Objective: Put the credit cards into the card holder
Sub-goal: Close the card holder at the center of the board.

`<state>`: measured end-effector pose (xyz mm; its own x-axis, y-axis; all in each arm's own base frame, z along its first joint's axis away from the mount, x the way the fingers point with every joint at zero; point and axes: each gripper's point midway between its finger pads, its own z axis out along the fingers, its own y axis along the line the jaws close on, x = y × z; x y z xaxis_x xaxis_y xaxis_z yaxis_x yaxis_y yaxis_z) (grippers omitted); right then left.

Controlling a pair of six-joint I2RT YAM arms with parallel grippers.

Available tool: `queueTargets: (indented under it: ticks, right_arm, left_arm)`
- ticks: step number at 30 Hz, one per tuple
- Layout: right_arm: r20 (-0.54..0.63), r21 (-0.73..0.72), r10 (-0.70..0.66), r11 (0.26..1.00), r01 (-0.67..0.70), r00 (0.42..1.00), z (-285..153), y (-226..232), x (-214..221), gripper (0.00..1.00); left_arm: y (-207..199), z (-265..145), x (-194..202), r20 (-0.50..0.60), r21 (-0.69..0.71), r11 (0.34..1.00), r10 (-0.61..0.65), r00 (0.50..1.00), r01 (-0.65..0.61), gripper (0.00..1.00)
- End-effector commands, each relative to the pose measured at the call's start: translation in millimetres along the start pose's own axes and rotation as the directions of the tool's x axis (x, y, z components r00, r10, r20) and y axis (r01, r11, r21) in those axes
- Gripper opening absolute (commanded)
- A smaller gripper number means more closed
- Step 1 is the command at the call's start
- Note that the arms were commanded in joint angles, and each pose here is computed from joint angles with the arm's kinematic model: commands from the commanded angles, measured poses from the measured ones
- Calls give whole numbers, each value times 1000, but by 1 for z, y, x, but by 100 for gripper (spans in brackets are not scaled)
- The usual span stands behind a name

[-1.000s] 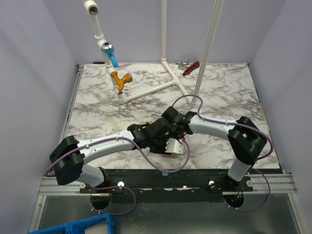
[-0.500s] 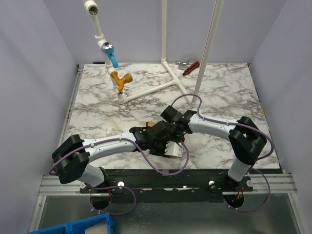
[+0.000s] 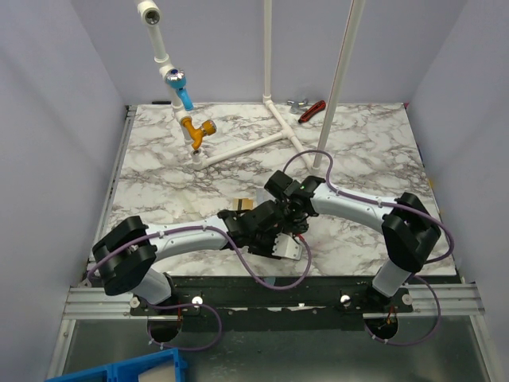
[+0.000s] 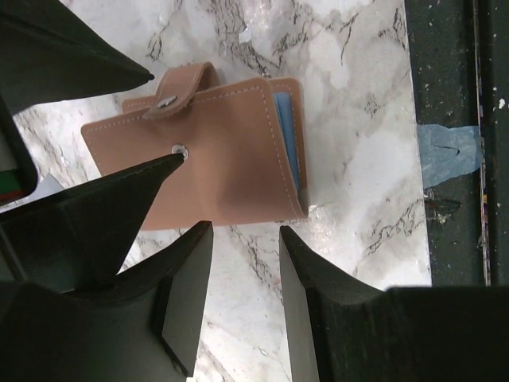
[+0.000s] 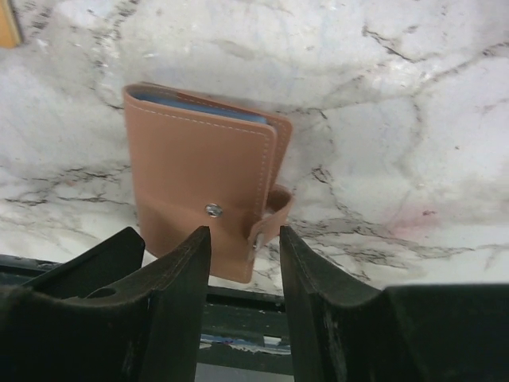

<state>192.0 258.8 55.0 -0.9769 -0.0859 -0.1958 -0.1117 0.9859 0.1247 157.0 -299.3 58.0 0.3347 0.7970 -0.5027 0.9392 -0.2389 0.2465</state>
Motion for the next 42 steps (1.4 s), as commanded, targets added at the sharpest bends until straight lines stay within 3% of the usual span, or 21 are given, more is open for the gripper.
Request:
queueTargets:
  ticks: [1,13,20,21,22,23,24,28,32,38,42]
  right_arm:
    - [16,25,-3,1000,3,1000,-11,-3,-5,43]
    - [55,56,17,998,-20,998,-19,-17,-3,1]
    - [45,58,8,998,-11,999,-15,-20,0,2]
    - [31,59,2,998,-4,1000,-13,-20,2,12]
    - [27,55,-2,998,0,1000,-13,-19,3,30]
    - [26,54,-1,999,0,1000,-12,-20,4,40]
    - [26,53,0,999,-1,1000,-12,-20,4,43]
    - [8,60,1,998,-1,1000,-6,-20,7,41]
    - [17,73,9,997,-10,1000,-2,-24,7,26]
    - [3,96,9,995,-9,1000,5,-29,12,24]
    - [17,104,16,994,-17,1000,5,-32,11,15]
  left_arm:
    - [-1,15,-13,23,20,998,54,998,-55,40]
    - [-10,33,-24,6,99,992,78,997,-78,39]
    - [-19,34,-21,-8,137,988,77,997,-75,37]
    - [-20,34,-20,-9,139,988,75,997,-73,37]
    - [-21,33,-19,-10,141,987,75,997,-73,37]
    - [-23,33,-17,-12,142,987,74,997,-71,37]
    - [-24,32,-16,-15,143,987,73,997,-70,37]
    - [-26,29,-13,-19,141,988,72,997,-68,36]
    - [-25,24,-16,-10,131,989,71,997,-69,36]
    - [-25,19,-18,-1,128,990,68,998,-68,34]
    - [-28,19,-16,0,136,989,64,998,-63,34]
